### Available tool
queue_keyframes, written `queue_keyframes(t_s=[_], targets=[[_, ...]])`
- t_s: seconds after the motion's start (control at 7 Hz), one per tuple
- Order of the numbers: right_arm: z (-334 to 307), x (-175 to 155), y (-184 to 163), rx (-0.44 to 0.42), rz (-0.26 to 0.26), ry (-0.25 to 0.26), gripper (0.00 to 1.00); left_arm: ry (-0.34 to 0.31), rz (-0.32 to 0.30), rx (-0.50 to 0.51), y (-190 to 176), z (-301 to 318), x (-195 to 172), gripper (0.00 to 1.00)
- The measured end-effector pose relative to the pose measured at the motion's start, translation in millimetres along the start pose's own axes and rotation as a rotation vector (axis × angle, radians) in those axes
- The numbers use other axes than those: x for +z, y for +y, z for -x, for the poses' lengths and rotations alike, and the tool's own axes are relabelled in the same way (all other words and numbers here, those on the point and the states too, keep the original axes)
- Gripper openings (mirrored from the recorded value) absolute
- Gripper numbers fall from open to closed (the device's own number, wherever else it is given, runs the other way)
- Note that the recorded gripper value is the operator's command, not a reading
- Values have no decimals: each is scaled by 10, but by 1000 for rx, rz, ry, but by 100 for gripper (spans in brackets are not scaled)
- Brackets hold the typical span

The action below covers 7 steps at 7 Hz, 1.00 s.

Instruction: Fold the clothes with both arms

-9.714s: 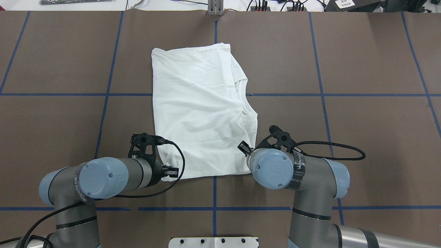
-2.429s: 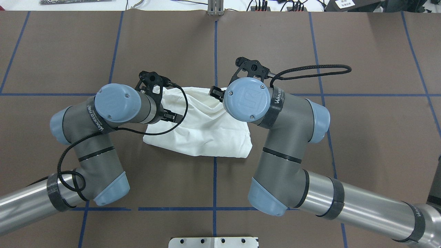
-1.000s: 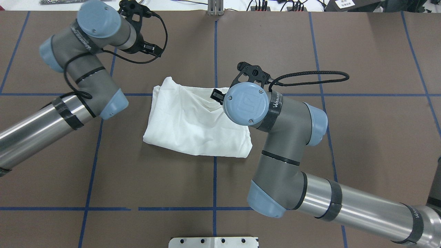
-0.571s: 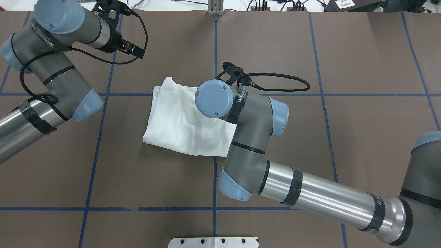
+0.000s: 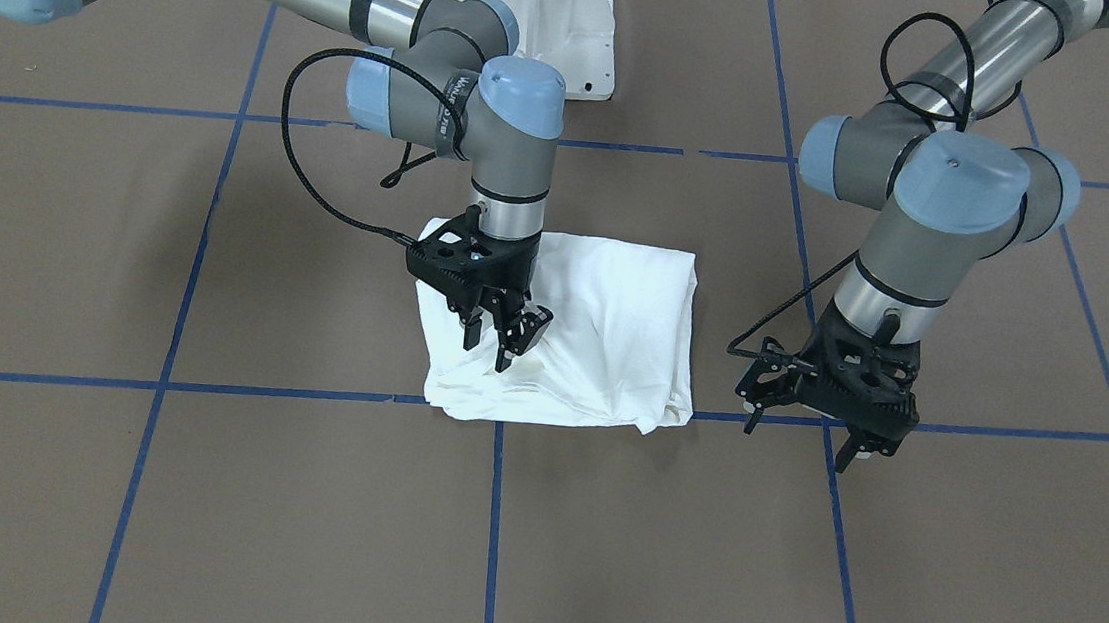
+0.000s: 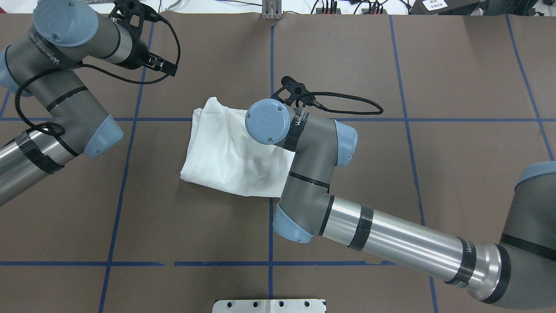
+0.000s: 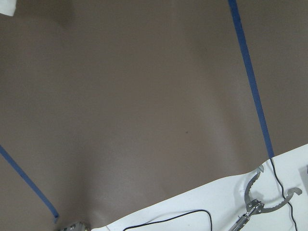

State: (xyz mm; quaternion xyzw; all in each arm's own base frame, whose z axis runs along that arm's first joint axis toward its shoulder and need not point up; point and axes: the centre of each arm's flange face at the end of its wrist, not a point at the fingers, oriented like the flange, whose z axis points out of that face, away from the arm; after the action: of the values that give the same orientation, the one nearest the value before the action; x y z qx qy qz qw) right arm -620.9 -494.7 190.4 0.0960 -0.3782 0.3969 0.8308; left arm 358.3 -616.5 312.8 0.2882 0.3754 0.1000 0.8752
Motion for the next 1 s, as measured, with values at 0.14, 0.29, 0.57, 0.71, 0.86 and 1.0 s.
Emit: queue_keyframes(t_s=[0.14, 0.29, 0.57, 0.71, 0.86, 1.0], targets=[[-4, 34, -36, 2, -6, 6, 0, 1, -1, -2, 17, 8, -11, 100], [-4, 58, -52, 3, -9, 11, 0, 1, -2, -3, 30, 13, -20, 100], [2, 71, -93, 6, -14, 14, 0, 2, -2, -2, 42, 10, -24, 100], [2, 82, -145, 8, -22, 22, 0, 2, -2, -2, 44, 10, -25, 100], [-16, 116, -224, 8, -37, 45, 0, 2, -2, -3, 44, 9, -26, 100], [-57, 198, -307, 7, -55, 78, 0, 3, -4, -4, 46, 9, -26, 100]])
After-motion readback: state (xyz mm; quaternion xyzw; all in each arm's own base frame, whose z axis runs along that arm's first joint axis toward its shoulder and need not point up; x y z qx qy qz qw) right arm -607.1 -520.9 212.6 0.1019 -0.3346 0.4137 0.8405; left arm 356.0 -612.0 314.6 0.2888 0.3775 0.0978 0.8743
